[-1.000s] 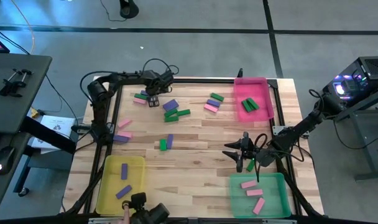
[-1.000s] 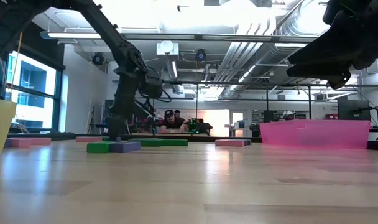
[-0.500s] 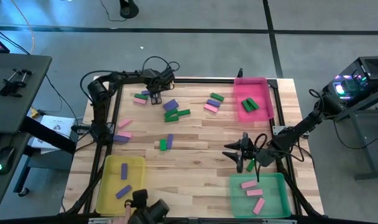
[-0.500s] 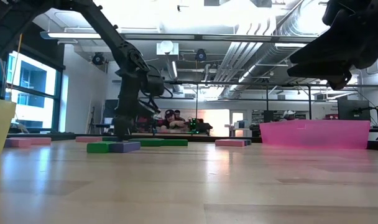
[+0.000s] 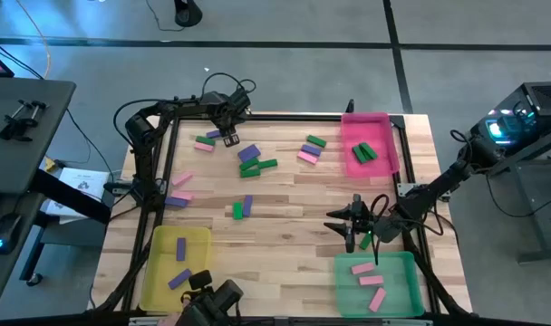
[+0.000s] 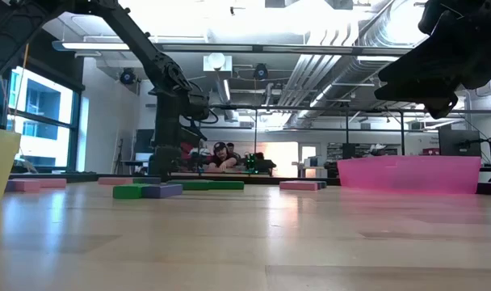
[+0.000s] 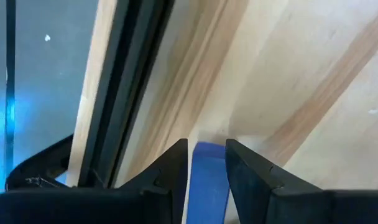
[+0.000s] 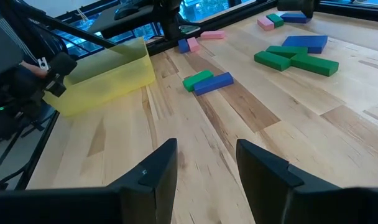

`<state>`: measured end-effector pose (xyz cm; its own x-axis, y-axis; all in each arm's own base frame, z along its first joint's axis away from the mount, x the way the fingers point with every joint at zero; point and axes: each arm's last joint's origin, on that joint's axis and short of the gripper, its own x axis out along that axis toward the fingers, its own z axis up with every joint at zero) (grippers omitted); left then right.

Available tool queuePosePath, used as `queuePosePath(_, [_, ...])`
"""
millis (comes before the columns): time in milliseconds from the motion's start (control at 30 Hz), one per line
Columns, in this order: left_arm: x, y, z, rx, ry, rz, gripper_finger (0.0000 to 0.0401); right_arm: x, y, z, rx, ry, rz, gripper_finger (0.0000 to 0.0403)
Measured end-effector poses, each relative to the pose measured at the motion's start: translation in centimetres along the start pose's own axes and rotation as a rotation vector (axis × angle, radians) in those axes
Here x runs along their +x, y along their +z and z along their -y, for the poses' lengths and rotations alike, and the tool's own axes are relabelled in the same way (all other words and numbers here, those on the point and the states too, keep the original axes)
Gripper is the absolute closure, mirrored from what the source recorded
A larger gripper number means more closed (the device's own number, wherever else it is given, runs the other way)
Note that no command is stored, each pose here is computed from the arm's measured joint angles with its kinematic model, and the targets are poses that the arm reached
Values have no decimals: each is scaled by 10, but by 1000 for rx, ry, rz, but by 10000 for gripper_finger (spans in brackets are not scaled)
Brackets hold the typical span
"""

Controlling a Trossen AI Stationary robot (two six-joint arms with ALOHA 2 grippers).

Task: Sort blocks
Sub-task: Put the blue block into the yellow bin

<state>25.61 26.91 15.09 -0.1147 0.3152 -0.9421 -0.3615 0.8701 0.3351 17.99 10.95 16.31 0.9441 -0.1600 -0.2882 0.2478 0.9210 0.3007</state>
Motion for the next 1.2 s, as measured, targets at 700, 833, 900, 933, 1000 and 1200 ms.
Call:
queuePosePath(700, [4,-18,-10,-116,-42,-121,185,0,0,0,12,0,1,253])
queuePosePath(833, [4,-20,-9,-70,-38,-151,183,0,0,0,12,0,1,253])
queuePosePath(900, [4,-22,-8,-35,-49,-174,183,0,0,0,12,0,1,253])
queuePosePath(933, [3,-24,-7,-14,-56,-189,183,0,0,0,12,0,1,253])
queuePosePath(1000, [4,-27,-6,23,-59,-214,183,0,0,0,12,0,1,253])
queuePosePath(1200, [15,-32,-1,34,-35,-238,183,0,0,0,16,0,1,253])
